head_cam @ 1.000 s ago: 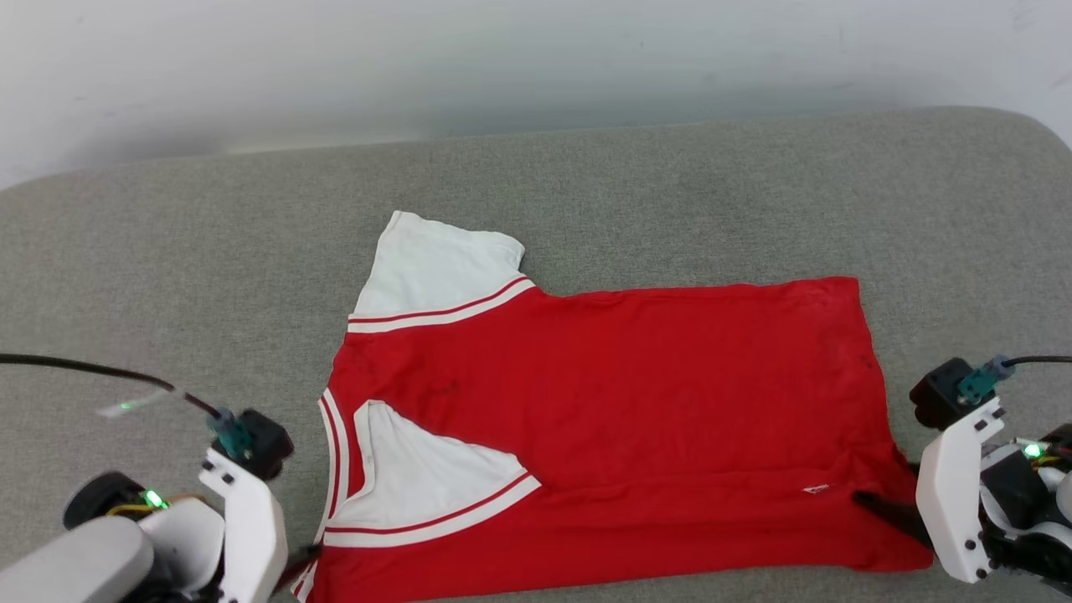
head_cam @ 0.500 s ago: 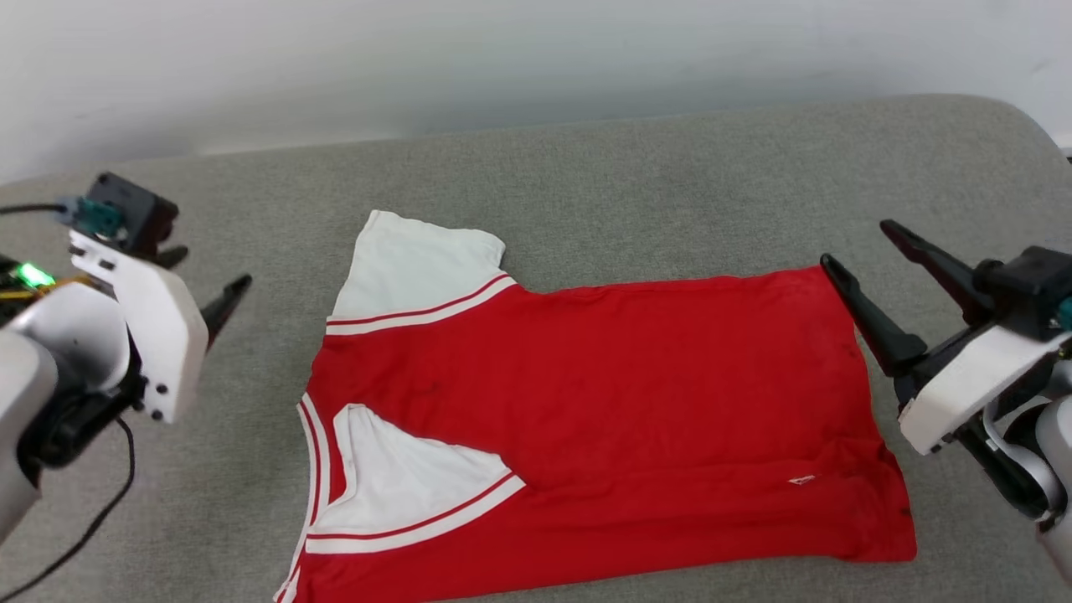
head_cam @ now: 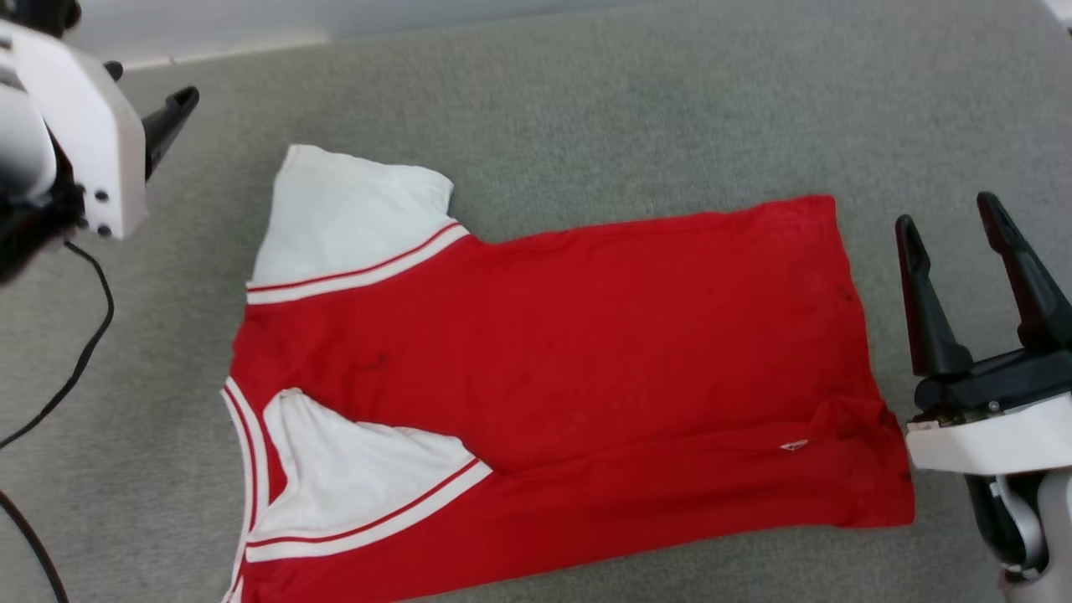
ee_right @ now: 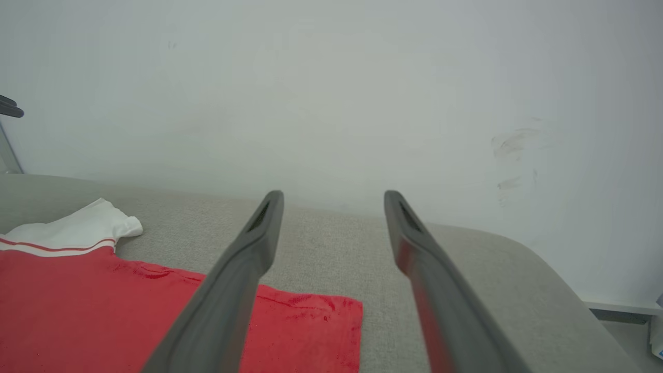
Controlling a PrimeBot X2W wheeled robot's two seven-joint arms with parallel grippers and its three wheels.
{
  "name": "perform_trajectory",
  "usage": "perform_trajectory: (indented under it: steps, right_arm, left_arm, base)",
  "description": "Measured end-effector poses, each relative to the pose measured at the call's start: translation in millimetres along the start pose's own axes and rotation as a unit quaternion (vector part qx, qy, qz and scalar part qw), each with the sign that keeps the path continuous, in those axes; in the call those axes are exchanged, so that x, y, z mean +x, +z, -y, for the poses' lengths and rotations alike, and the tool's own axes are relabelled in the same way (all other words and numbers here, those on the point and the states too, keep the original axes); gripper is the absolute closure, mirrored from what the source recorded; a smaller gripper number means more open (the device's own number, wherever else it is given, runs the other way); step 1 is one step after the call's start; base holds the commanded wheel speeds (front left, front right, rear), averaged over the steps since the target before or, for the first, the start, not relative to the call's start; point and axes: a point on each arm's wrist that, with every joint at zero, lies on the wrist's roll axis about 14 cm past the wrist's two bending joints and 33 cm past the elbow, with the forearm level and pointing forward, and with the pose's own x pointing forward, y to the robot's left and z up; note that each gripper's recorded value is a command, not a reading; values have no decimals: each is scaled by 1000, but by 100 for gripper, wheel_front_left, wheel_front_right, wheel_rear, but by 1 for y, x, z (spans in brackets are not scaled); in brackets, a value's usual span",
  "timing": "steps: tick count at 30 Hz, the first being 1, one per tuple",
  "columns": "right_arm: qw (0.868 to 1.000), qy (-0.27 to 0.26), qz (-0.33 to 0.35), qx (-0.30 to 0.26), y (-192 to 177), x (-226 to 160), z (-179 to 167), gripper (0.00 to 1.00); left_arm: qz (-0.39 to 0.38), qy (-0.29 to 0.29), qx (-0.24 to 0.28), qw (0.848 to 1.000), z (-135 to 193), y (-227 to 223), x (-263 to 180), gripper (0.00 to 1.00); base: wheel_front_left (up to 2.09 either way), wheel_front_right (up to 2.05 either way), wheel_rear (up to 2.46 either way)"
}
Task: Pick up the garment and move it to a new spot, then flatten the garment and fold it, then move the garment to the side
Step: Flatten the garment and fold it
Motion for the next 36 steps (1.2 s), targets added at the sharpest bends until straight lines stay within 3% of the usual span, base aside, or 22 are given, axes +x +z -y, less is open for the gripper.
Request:
perform_trajectory:
  steps: [5, 10, 18, 23, 24, 25, 36]
  right_arm:
    - [1000, 3, -24, -4, -22, 1, -7, 0]
    - [999, 11, -50, -8, -47, 7, -11, 0]
    - [997, 20, -76, -17, -74, 19, -11, 0]
    - [996, 15, -88, -22, -82, 17, -6, 0]
    - [996, 15, -87, -23, -82, 18, -5, 0]
    - [996, 15, -86, -23, -81, 18, -5, 0]
    - [994, 38, -49, -94, -35, 52, 17, 0]
  left_arm:
    - [-70, -43, -15, 996, 11, -6, 37, 0]
    - [-173, -89, -30, 981, 27, -32, 69, 0]
    - [-282, -119, 1, 952, 48, -90, 112, 0]
    - [-317, -129, 17, 939, 51, -109, 116, 1]
    - [-316, -131, 16, 939, 52, -109, 115, 67]
    - [-314, -132, 15, 940, 53, -108, 115, 100]
    - [-250, -124, 37, 959, 53, -73, 92, 100]
  base:
    - [0, 0, 0]
    - [0, 0, 0]
    - [0, 0, 0]
    - [0, 0, 0]
    - [0, 0, 0]
    - [0, 0, 0]
    - [0, 0, 0]
